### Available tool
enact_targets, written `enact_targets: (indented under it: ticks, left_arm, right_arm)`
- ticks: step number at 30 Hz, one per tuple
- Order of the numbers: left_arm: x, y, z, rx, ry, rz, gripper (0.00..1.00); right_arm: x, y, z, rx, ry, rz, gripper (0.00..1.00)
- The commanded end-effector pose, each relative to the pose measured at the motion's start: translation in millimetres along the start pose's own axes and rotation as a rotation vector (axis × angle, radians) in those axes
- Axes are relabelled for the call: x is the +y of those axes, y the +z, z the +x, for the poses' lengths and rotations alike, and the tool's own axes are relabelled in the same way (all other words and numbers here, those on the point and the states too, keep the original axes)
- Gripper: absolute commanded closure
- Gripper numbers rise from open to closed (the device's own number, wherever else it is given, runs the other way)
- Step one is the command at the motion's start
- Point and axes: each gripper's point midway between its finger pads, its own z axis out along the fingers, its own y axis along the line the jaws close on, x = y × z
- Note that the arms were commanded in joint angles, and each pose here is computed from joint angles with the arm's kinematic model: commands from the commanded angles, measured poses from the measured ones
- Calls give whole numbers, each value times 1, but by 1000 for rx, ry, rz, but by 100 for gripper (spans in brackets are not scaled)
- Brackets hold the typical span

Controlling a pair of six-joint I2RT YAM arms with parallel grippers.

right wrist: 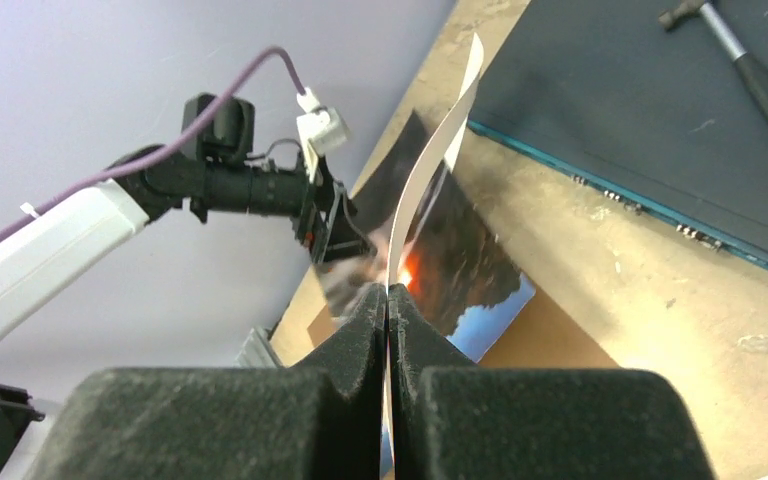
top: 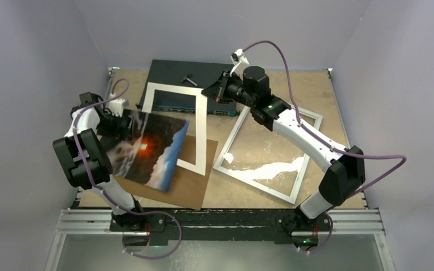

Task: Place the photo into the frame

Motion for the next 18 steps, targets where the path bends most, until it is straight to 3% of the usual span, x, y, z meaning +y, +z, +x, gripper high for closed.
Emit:
enact_targets:
  ticks: [1, 11, 18]
  left_arm:
    - [-6, 13, 20, 39, 15, 11, 4]
    - [-17, 42, 59, 123, 27, 41, 7]
    - [-45, 44, 54, 107, 60, 79, 8]
  right_arm:
    - [23, -22, -36, -81, -90, 3, 100]
    - [40, -64, -100, -250, -168, 76, 100]
    - [67, -101, -148, -383, -225, 90, 100]
